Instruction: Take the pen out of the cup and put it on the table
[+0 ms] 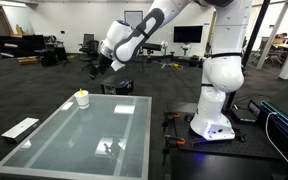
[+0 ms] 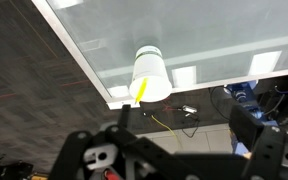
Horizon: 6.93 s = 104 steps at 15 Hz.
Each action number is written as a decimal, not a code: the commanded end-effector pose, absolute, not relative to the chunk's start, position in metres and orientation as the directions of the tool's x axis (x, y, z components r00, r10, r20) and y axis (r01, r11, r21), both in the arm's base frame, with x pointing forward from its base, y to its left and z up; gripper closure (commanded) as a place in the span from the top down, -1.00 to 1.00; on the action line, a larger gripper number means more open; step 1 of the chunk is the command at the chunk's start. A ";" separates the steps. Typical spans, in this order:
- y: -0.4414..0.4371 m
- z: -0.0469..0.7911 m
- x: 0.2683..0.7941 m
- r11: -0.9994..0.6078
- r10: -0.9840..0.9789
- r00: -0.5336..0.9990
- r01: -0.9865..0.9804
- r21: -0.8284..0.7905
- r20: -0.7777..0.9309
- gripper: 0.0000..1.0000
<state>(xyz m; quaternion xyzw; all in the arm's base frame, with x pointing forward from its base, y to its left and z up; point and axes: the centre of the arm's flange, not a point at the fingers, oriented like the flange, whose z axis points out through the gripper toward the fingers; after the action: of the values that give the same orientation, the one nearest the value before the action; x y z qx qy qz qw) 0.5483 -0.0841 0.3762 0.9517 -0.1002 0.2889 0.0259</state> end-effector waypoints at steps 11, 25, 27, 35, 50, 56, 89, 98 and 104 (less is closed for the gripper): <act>-0.114 0.326 0.638 -0.961 -0.200 0.769 -0.273 0.030 0.607 1.00; -0.112 0.309 0.646 -0.963 -0.201 0.778 -0.268 0.025 0.595 1.00; -0.109 0.301 0.654 -0.957 -0.220 0.768 -0.290 0.020 0.601 1.00; -0.097 0.284 0.683 -0.900 -0.380 0.699 -0.430 -0.067 0.606 1.00; -0.095 0.271 0.683 -0.824 -0.509 0.638 -0.554 -0.114 0.578 1.00; -0.096 0.269 0.685 -0.823 -0.514 0.642 -0.555 -0.117 0.570 1.00; -0.125 0.257 0.723 -0.813 -0.551 0.698 -0.573 -0.106 0.458 -0.15; -0.124 0.246 0.742 -0.820 -0.545 0.706 -0.561 -0.111 0.452 -0.15; -0.124 0.240 0.746 -0.817 -0.548 0.715 -0.569 -0.095 0.435 -0.15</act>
<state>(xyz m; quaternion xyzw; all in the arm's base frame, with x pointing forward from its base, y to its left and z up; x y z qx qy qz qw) 0.7336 -0.1207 0.2376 0.9224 -0.3034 0.2377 0.0255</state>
